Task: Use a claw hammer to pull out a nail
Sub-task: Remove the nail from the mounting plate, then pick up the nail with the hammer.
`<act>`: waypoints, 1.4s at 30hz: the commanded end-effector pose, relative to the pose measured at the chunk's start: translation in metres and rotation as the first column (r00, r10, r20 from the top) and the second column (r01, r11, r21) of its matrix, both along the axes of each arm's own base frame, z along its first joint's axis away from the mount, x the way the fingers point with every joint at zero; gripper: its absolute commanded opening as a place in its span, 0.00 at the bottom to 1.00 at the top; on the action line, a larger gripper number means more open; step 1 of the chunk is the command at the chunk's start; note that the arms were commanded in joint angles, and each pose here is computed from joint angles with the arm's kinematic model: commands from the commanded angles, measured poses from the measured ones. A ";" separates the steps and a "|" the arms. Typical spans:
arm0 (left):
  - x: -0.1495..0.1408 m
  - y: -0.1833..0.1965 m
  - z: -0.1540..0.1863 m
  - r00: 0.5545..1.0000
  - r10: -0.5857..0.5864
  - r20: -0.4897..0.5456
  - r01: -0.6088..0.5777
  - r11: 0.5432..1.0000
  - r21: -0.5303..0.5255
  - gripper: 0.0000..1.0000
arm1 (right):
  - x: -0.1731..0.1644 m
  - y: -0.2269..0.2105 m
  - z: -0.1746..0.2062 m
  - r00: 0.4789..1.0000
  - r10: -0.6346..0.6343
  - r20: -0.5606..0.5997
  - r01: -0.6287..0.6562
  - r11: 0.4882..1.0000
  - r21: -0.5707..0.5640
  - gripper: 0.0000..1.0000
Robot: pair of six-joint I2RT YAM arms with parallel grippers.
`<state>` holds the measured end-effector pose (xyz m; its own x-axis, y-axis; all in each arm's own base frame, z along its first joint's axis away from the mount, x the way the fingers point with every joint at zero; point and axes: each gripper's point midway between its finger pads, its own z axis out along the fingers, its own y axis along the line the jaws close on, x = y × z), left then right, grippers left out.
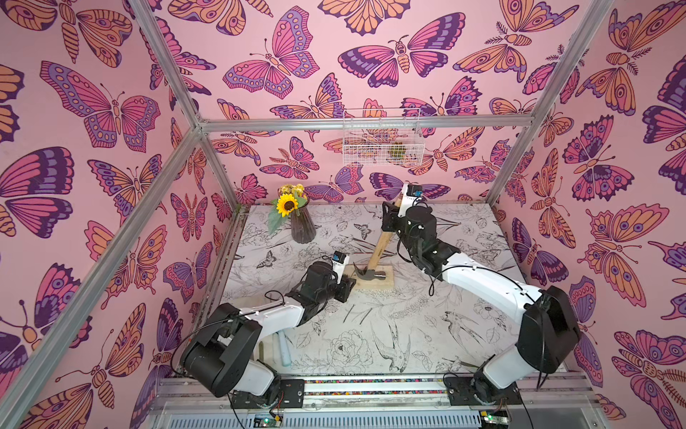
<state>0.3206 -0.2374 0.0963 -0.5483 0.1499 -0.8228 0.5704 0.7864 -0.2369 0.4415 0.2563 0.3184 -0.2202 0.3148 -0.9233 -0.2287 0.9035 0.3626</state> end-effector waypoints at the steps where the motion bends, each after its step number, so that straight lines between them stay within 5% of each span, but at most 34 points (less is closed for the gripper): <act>1: 0.005 0.005 0.001 0.997 -0.002 0.078 -0.003 0.998 0.062 0.34 | -0.008 -0.003 0.062 0.995 0.019 0.100 -0.031 0.992 0.123 0.00; 14: 0.002 -0.019 0.002 0.987 -0.125 0.101 0.119 0.991 0.067 0.29 | -0.004 0.001 0.062 0.995 0.057 0.078 -0.066 0.991 0.114 0.00; 22: 0.008 -0.022 0.002 0.986 -0.122 0.116 0.114 0.991 0.075 0.01 | -0.005 0.003 0.061 0.994 0.076 0.076 -0.082 0.993 0.083 0.00; 34: 0.009 -0.011 0.017 0.985 -0.087 0.150 0.074 0.993 0.091 0.00 | -0.010 0.009 0.060 0.988 0.140 0.070 -0.134 0.987 -0.087 0.00; 38: 0.016 0.009 0.018 0.996 0.033 0.086 -0.038 0.998 0.051 0.00 | -0.012 0.011 0.058 0.986 0.160 0.053 -0.153 0.982 -0.110 0.00; 42: 0.011 0.041 0.005 0.973 0.209 -0.099 -0.210 0.978 0.009 0.00 | -0.016 0.013 0.055 0.982 0.185 0.034 -0.180 0.977 -0.116 0.00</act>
<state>0.3363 -0.2194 0.1106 -0.5251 0.1401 -0.8394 0.5250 0.8297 -0.1899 0.4318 0.2675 0.3029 -0.3419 0.0705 -0.9371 -0.3487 0.9165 0.1961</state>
